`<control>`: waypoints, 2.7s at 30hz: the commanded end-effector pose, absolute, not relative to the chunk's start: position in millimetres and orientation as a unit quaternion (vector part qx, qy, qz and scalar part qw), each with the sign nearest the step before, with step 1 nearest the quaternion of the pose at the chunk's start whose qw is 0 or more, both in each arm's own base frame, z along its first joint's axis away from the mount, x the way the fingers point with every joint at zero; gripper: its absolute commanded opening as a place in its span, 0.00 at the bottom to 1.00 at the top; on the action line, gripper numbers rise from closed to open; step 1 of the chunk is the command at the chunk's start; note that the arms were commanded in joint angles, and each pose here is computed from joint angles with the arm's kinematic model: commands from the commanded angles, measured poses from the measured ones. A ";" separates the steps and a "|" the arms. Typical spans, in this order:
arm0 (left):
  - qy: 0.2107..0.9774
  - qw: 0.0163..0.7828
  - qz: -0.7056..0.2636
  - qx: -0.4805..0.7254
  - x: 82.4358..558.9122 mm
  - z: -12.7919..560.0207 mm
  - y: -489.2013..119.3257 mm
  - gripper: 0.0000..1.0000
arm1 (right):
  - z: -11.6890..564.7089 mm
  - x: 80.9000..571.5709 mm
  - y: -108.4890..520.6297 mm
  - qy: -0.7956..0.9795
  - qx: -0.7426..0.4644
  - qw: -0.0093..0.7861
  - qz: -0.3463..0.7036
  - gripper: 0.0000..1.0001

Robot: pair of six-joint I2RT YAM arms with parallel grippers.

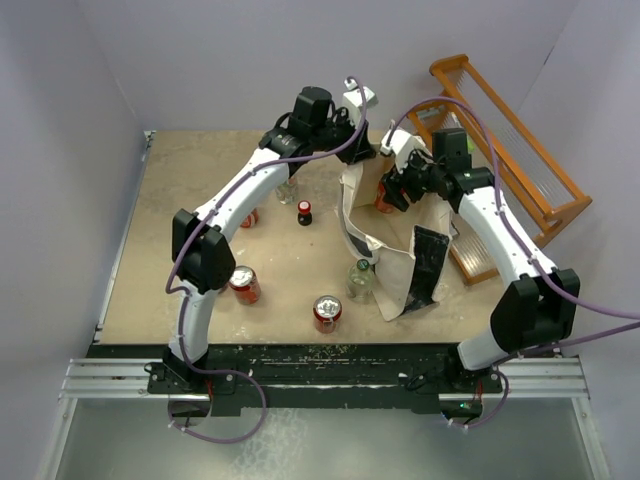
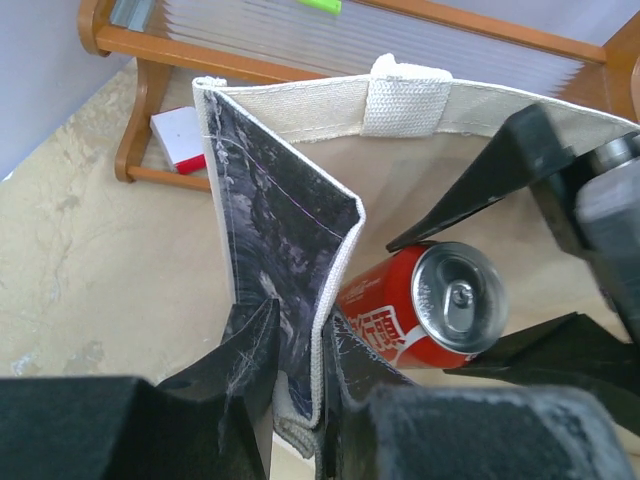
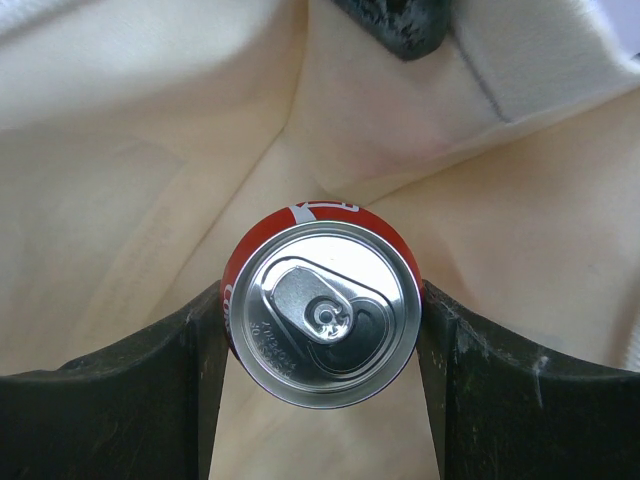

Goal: Place the beverage into the canvas bag
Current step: Place the drink in the canvas bag.

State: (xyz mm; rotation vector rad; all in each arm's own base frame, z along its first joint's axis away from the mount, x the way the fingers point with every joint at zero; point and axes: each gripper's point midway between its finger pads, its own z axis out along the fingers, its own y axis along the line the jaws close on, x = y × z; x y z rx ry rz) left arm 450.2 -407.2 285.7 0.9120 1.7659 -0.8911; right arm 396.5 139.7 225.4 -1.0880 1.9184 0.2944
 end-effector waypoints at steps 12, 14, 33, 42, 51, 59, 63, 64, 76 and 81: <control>0.750 0.453 -0.375 0.302 443.5 299.4 -397.2 0.05 | 207.7 409.8 132.3 0.744 -0.444 0.495 0.066 0.00; 0.755 0.458 -0.365 0.295 446.1 299.2 -393.3 0.03 | 204.8 410.7 130.3 0.745 -0.433 0.505 0.061 0.00; 0.746 0.425 -0.390 0.333 428.6 276.8 -399.4 0.01 | 150.8 417.7 143.1 0.769 -0.416 0.476 0.089 0.01; 0.749 0.424 -0.386 0.332 431.0 269.5 -395.3 0.01 | 139.3 405.1 164.9 0.756 -0.445 0.464 0.119 0.03; 0.752 0.427 -0.384 0.324 434.9 272.4 -389.0 0.00 | 102.2 411.1 151.7 0.785 -0.435 0.433 0.089 0.06; 0.760 0.433 -0.359 0.326 441.7 261.9 -382.9 0.00 | 92.2 422.3 140.0 0.810 -0.389 0.435 0.060 0.08; 0.764 0.426 -0.357 0.328 439.8 255.3 -382.4 0.00 | 106.3 433.2 136.1 0.805 -0.372 0.461 0.041 0.08; 0.764 0.423 -0.358 0.329 439.0 253.4 -382.7 0.00 | 110.6 436.1 135.8 0.802 -0.368 0.469 0.037 0.08; 0.778 0.386 -0.361 0.341 430.3 227.9 -382.9 0.00 | 117.9 460.7 122.0 0.807 -0.312 0.501 -0.007 0.10; 0.776 0.380 -0.368 0.343 427.4 227.0 -384.8 0.00 | 105.1 470.2 115.2 0.822 -0.298 0.485 -0.025 0.17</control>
